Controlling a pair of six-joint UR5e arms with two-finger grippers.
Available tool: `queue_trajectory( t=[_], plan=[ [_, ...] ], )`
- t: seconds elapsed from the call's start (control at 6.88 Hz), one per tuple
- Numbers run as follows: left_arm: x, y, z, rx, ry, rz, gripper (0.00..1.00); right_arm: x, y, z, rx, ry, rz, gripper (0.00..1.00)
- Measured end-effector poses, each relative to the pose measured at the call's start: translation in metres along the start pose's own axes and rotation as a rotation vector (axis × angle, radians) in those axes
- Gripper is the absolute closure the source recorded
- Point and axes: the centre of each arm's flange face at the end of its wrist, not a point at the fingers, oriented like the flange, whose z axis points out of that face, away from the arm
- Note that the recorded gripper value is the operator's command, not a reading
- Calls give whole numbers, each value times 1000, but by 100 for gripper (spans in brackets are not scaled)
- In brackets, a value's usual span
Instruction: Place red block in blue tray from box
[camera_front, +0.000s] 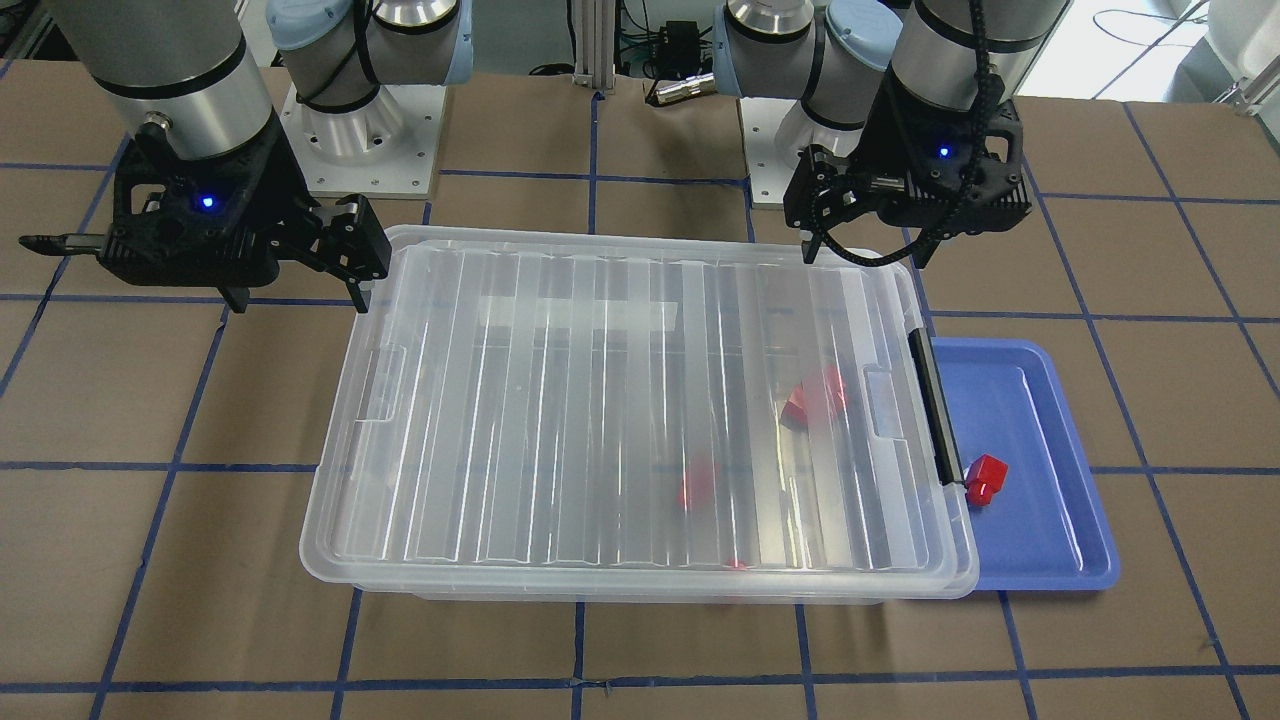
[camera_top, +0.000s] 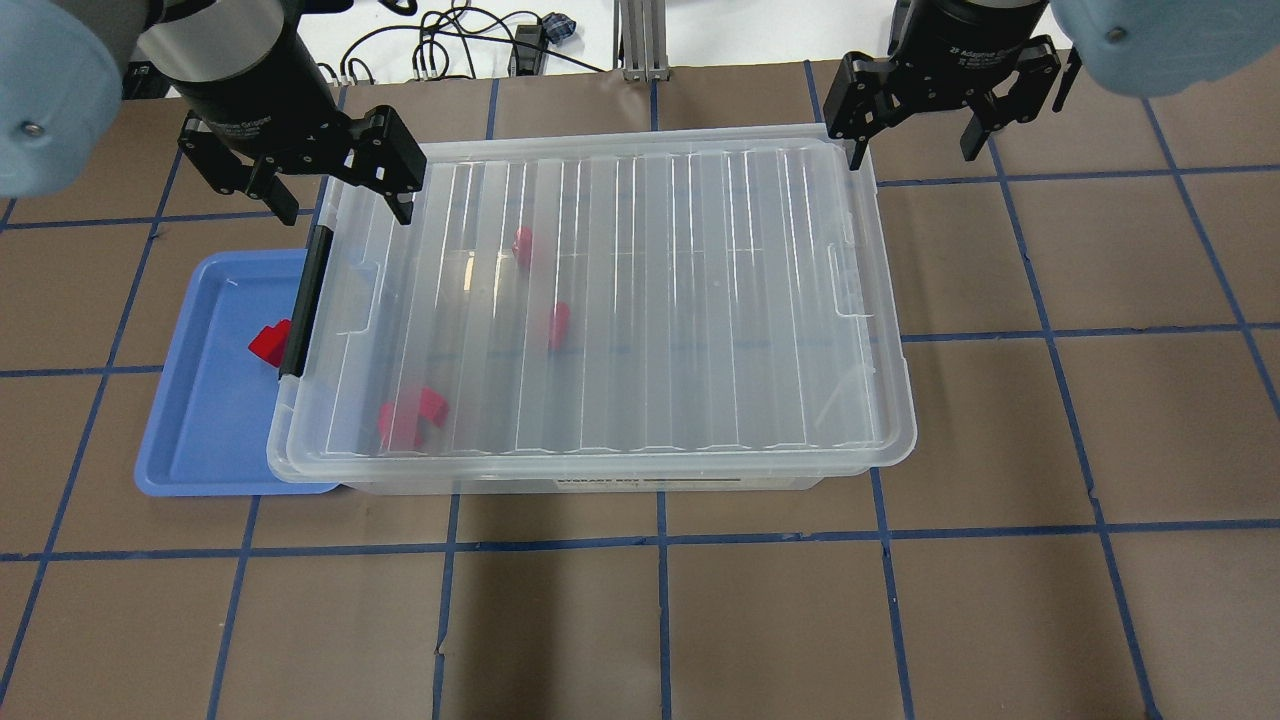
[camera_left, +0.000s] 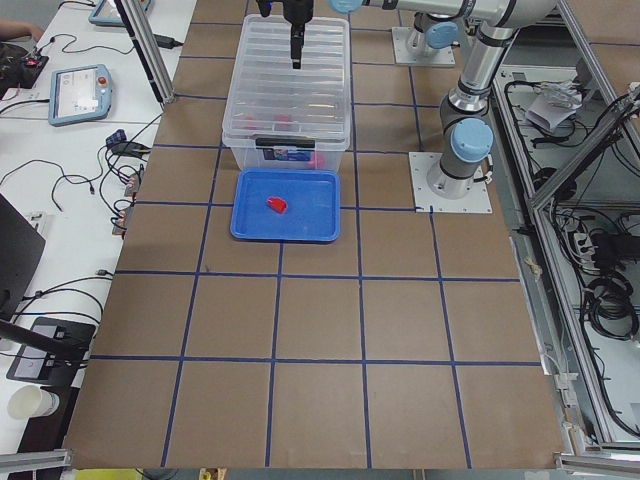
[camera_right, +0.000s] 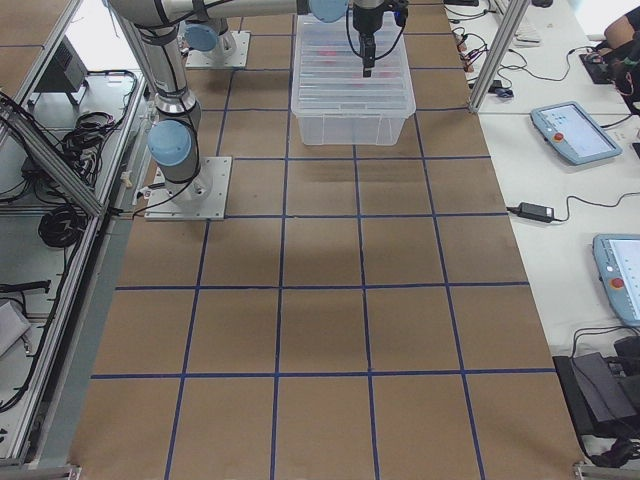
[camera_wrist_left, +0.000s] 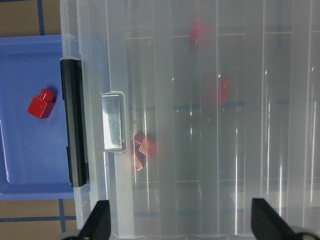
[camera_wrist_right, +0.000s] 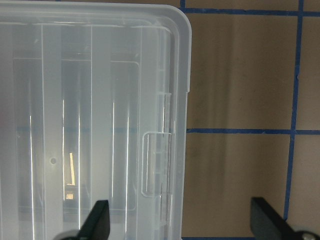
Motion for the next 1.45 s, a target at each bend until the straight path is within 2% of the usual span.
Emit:
queue_trajectory(
  t=[1.45],
  plan=[
    [-8,-6,6,-10,23,-21,0,0,2,2,-11,1,0,0]
  ],
)
